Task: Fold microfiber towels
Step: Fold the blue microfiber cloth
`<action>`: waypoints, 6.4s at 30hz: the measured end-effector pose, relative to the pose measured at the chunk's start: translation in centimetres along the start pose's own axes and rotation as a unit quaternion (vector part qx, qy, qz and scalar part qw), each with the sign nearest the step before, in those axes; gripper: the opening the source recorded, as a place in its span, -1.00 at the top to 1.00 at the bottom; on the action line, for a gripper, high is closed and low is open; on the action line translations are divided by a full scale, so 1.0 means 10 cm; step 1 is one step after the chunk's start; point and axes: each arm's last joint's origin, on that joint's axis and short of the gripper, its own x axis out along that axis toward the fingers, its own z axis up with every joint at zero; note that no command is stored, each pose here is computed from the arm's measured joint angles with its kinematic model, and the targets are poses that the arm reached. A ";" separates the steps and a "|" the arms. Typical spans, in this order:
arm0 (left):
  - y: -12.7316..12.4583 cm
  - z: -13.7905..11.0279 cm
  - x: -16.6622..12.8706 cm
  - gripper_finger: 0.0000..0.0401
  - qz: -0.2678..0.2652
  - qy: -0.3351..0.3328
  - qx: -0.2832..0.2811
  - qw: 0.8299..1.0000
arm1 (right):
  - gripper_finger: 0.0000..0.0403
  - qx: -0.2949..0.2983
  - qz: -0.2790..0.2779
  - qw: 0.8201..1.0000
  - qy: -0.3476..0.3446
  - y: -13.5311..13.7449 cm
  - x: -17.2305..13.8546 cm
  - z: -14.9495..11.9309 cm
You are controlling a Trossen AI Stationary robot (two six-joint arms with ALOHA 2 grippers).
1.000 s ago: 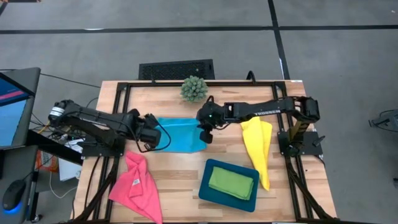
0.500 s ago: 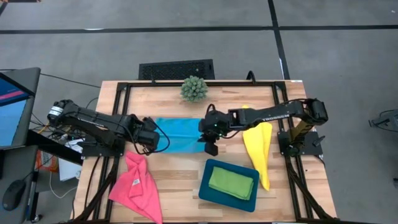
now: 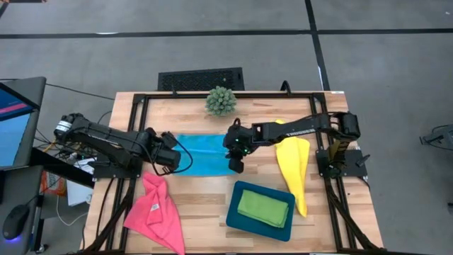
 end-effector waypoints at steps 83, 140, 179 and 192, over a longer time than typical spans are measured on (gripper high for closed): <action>-0.11 0.20 0.63 1.00 0.088 -0.056 -0.016 0.994 | 0.43 0.041 -0.129 0.991 0.019 -0.69 0.47 -0.23; -0.51 -0.27 0.34 0.15 -0.050 -0.211 0.075 0.973 | 0.41 -0.070 -0.112 0.991 -0.021 0.07 -0.18 -0.06; -0.64 -0.85 1.31 -0.02 -0.044 -0.089 0.185 0.978 | 0.13 -0.145 -0.089 0.981 0.093 0.35 0.62 -0.64; -0.68 -0.80 1.23 0.36 -0.060 -0.074 0.191 0.977 | 0.49 -0.133 -0.096 0.982 0.096 0.34 0.62 -0.65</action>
